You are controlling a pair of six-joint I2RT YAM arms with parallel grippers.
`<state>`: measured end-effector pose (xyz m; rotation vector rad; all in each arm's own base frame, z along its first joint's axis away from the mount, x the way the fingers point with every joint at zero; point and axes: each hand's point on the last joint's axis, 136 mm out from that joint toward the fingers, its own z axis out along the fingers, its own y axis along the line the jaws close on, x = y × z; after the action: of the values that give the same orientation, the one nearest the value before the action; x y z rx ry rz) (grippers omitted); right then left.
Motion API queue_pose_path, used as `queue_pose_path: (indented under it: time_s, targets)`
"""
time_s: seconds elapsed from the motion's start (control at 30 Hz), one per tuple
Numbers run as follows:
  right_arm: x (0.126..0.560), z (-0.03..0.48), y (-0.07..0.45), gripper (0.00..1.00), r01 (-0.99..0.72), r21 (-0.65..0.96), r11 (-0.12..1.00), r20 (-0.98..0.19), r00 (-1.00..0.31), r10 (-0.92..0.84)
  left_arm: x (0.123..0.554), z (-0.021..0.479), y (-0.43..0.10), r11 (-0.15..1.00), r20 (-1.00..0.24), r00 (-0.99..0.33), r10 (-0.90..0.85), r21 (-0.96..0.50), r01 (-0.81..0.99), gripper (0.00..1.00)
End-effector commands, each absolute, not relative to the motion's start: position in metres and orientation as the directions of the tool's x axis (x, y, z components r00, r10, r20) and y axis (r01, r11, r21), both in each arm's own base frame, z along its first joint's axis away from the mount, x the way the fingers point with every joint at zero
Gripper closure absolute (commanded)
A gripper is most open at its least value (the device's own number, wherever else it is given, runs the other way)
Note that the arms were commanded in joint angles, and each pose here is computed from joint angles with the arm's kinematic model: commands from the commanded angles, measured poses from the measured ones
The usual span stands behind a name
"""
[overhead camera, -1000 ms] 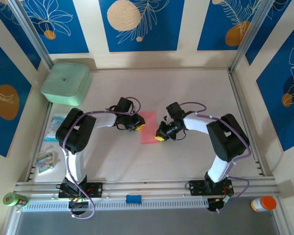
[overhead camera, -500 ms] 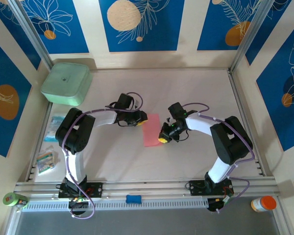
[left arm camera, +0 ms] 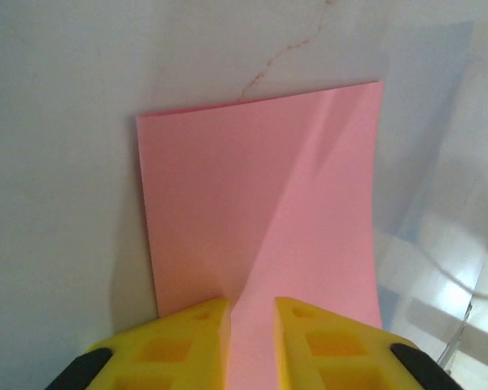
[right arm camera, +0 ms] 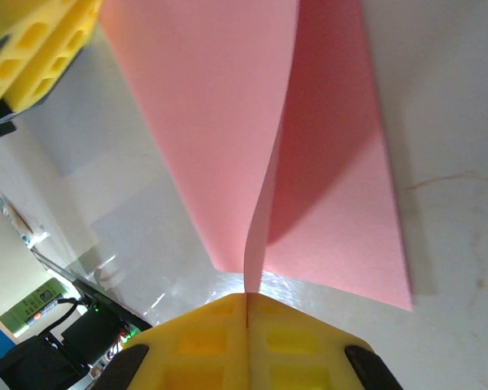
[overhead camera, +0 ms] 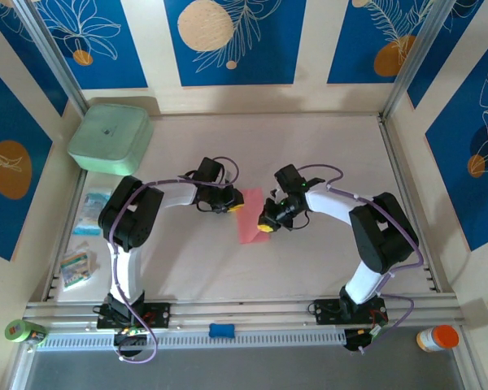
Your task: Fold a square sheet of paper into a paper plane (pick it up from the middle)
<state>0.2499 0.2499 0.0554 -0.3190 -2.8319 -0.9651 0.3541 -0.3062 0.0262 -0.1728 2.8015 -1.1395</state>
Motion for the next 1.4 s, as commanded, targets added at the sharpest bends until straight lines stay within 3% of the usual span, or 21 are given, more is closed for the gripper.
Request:
queue_pose_path:
  time_s: [0.0,0.37,1.37]
  targets:
    - [0.255,0.060,0.268,1.00,0.200,0.621,0.758,0.182,-0.977,0.109,0.351,0.016,-0.298,0.740,-0.036,-0.987,-0.155,-0.666,-0.092,0.78]
    - [0.279,0.048,0.287,1.00,0.210,0.618,0.758,0.164,-0.977,0.137,0.344,0.008,-0.293,0.745,-0.012,-0.985,-0.170,-0.657,-0.120,0.78]
    - [0.289,0.029,0.294,1.00,0.237,0.595,0.768,0.183,-0.970,0.158,0.336,-0.004,-0.288,0.756,0.022,-0.982,-0.187,-0.635,-0.159,0.80]
